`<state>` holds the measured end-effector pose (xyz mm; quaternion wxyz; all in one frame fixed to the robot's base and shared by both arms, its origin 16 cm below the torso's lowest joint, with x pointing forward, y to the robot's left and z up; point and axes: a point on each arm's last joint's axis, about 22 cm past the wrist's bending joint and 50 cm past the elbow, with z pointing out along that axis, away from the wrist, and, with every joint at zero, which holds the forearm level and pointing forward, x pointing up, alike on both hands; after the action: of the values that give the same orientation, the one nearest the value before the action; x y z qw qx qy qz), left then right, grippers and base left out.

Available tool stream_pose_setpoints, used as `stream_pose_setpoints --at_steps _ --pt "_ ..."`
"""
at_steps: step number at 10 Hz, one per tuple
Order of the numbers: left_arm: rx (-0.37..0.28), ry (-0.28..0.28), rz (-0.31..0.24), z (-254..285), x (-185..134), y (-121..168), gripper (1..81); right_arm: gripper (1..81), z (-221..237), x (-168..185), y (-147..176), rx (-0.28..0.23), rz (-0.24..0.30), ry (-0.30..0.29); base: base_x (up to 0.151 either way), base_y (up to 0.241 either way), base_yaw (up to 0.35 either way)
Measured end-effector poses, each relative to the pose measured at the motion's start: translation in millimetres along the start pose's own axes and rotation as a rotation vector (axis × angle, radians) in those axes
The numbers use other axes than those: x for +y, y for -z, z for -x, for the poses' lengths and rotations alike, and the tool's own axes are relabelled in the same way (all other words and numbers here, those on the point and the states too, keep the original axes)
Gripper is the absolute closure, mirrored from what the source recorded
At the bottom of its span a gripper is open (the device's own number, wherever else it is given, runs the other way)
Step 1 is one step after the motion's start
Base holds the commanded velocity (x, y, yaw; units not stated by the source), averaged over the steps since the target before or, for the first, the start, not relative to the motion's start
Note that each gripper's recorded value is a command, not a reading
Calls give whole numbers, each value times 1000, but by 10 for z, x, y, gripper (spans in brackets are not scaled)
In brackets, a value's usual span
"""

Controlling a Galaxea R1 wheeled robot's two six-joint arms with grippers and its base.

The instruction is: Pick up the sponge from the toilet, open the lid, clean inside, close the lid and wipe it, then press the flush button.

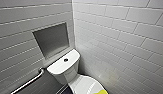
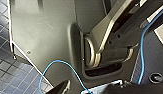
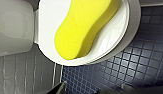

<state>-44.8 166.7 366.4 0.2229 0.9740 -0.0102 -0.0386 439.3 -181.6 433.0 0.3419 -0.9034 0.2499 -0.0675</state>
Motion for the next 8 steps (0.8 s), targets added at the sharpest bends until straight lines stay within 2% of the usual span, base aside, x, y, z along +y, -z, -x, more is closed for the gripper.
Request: stream_pose_setpoints --at_steps 2,5,8 --pt "13 -5 0 -104 -50 -112 10 10 -136 -86 -139 34 -25 -43 0 0 0" --pt "-27 14 1 -12 -114 -246 10 10 -232 -172 -489 26 -53 -108 0 0 0" --pt "3 4 1 -248 -219 -484 10 10 -698 -359 -618 75 -92 -117 0 0 0"
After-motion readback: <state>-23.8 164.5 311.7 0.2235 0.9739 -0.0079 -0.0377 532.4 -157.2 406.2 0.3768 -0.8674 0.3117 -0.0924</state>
